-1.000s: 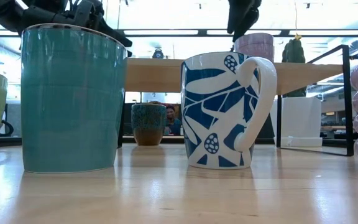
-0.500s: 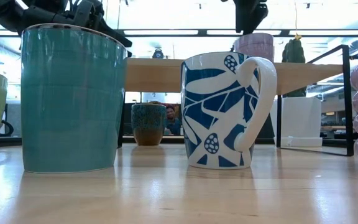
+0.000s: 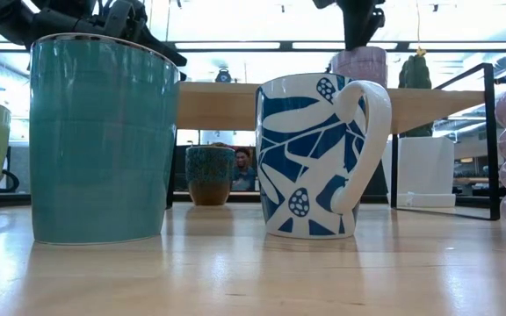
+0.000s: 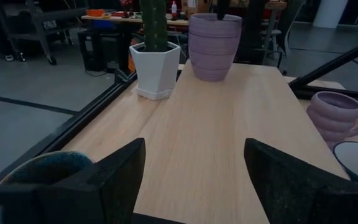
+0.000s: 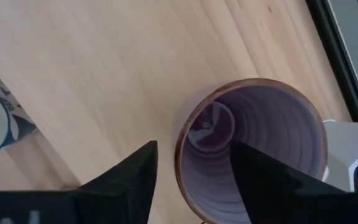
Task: Place coffee mugs
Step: Put the top purple mug on the shelf
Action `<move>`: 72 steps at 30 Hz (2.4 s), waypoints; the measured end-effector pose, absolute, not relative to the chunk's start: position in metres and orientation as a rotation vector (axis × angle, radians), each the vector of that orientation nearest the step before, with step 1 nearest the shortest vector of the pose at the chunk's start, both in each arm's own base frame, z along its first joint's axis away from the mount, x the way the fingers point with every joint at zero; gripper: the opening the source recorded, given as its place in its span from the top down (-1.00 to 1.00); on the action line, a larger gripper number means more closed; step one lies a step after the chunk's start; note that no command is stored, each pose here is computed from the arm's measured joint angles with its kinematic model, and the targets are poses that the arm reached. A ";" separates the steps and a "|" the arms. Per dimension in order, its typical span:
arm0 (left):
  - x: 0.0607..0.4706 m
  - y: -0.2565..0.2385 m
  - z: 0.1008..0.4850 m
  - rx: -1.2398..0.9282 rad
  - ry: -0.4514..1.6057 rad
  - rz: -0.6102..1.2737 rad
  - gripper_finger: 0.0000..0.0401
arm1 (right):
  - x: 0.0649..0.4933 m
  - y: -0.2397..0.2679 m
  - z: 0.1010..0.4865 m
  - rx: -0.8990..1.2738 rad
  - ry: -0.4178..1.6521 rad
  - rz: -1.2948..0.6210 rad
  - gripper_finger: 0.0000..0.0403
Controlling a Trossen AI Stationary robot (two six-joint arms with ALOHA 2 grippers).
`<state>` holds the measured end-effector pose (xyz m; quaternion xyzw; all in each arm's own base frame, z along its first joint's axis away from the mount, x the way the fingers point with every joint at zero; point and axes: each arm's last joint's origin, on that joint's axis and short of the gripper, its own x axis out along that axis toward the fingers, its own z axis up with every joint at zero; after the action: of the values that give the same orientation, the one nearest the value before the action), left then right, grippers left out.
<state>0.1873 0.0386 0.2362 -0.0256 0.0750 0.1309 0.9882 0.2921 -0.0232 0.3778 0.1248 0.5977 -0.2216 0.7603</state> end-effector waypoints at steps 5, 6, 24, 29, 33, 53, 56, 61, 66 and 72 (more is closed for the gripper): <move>0.187 0.039 0.236 -0.052 0.151 0.263 -0.39 | 0.298 -0.023 0.371 0.244 1.336 -0.460 0.07; 0.187 0.039 0.236 -0.052 0.151 0.263 -0.39 | 0.299 -0.023 0.370 0.236 1.340 -0.443 0.09; 0.187 0.039 0.235 -0.052 0.167 0.263 -0.39 | 0.301 -0.023 0.367 0.021 1.412 -0.237 0.70; 0.187 0.039 0.234 -0.052 0.173 0.263 -0.39 | 0.301 -0.022 0.367 0.004 1.411 -0.194 0.85; 0.187 0.039 0.234 -0.053 0.177 0.263 -0.39 | 0.301 -0.022 0.367 0.012 1.415 -0.182 0.87; 0.187 0.039 0.234 -0.053 0.179 0.263 -0.39 | 0.290 -0.048 0.375 0.080 1.385 -0.073 0.85; 0.187 0.038 0.233 -0.053 0.179 0.263 -0.39 | 0.284 -0.050 0.380 0.087 1.365 -0.080 0.85; 0.187 0.038 0.233 -0.054 0.189 0.263 -0.39 | 0.275 -0.050 0.388 0.082 1.335 -0.083 0.85; 0.187 0.038 0.232 -0.058 0.195 0.263 -0.39 | 0.259 -0.050 0.383 0.117 1.358 -0.080 0.85; 0.187 0.038 0.233 -0.058 0.181 0.263 -0.39 | 0.242 -0.048 0.382 0.137 1.360 -0.099 0.85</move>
<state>0.1870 0.0385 0.2332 -0.0290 0.0903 0.1311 0.9868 0.2417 -0.0476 0.3817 0.0635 0.6280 -0.0459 0.7742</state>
